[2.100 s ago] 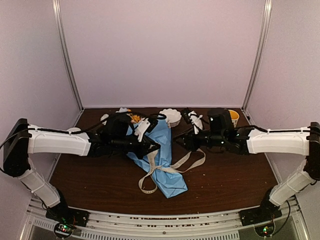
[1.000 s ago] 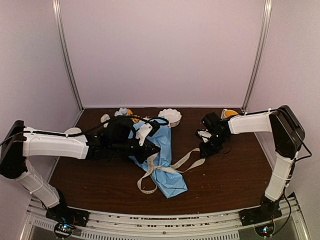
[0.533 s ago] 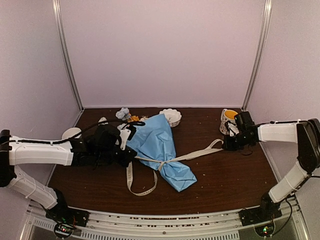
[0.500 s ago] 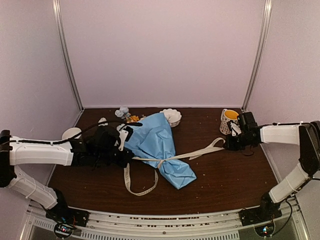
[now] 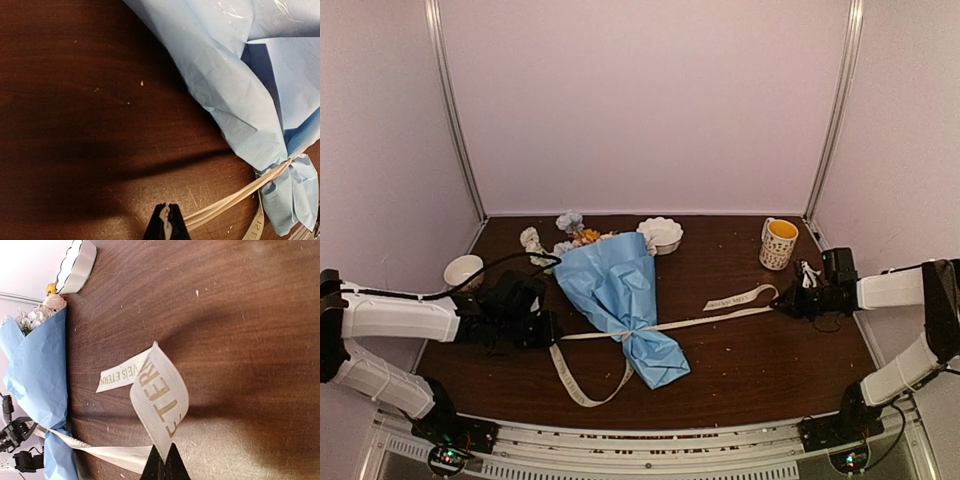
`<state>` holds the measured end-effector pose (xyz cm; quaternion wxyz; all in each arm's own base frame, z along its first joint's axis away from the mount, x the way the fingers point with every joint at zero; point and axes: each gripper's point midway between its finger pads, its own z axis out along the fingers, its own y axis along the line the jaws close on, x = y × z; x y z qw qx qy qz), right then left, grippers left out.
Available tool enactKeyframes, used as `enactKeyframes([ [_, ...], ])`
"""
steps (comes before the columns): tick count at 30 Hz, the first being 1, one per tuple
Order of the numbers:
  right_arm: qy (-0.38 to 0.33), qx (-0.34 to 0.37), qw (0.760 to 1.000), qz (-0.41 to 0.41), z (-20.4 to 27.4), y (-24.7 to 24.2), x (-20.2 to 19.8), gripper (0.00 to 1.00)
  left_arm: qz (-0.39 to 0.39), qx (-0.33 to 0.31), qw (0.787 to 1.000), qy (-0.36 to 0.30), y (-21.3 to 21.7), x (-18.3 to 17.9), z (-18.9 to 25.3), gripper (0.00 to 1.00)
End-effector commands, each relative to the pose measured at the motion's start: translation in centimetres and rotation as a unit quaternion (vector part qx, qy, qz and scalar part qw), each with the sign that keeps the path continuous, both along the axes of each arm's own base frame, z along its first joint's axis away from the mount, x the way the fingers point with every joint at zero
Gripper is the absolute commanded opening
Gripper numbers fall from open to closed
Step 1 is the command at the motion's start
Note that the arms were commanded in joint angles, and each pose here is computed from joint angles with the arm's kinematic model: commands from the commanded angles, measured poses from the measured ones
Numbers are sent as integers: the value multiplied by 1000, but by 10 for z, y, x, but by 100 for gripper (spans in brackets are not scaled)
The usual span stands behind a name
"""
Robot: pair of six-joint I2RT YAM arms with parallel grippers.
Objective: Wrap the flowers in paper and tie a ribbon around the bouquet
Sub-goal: Tie the ribbon around the folded bouquet, then cross the half-tied ribbon over the folded bouquet.
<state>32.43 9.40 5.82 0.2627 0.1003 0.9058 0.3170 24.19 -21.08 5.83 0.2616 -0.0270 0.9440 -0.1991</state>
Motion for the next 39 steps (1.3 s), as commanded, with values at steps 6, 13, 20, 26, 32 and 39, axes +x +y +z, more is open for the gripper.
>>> enactKeyframes([
  [6,-22,-62,990,-127,-12,-75,17,0,116,137,980,83,101,-34,-50,0],
  [13,-25,-67,990,-118,-10,-74,17,0,100,147,982,58,100,-25,-38,0],
  [20,-30,-96,994,-44,0,-35,12,0,-94,95,981,-140,4,5,49,0],
  [26,-46,-118,991,34,18,16,2,0,-239,68,935,-255,-76,-12,101,0],
  [32,-90,-108,985,98,55,61,-16,0,-312,95,900,-289,-114,-11,113,0],
  [39,-171,-77,965,183,121,116,-34,0,-374,115,854,-343,-164,0,137,0],
])
